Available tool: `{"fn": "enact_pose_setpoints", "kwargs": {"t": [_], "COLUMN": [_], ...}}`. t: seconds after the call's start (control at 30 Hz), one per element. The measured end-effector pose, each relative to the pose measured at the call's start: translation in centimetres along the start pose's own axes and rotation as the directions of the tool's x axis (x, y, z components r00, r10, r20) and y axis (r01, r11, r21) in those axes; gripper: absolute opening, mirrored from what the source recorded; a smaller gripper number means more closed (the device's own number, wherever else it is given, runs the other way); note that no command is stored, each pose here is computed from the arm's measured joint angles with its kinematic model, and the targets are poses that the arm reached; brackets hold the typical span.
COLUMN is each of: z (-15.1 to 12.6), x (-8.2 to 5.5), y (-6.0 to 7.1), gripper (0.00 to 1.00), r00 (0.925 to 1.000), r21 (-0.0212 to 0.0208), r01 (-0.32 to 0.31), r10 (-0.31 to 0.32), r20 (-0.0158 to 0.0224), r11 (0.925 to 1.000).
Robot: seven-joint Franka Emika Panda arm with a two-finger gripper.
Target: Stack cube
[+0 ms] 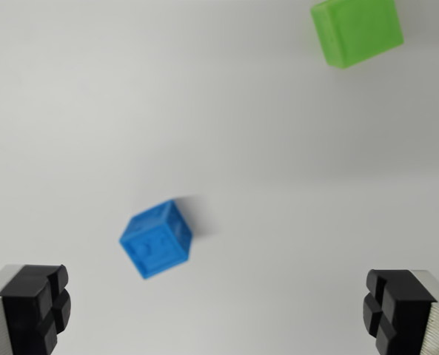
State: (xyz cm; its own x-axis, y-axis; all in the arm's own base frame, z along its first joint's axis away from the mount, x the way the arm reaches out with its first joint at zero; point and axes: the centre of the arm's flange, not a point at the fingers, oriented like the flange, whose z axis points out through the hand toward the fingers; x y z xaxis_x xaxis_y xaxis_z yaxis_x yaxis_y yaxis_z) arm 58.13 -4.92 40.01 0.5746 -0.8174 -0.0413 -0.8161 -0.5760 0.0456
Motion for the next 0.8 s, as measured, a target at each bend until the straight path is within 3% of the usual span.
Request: {"fn": "enact_pose_setpoints", "kwargs": {"t": [0.8], "z": [0.82], "x": [0.63], "y": [0.09], "gripper": [1.00], "r00": [0.9997], "r21": [-0.0009], "r01": [0.025], "r10": [-0.025], "r20": [-0.0003], "r11": [0.9997]}}
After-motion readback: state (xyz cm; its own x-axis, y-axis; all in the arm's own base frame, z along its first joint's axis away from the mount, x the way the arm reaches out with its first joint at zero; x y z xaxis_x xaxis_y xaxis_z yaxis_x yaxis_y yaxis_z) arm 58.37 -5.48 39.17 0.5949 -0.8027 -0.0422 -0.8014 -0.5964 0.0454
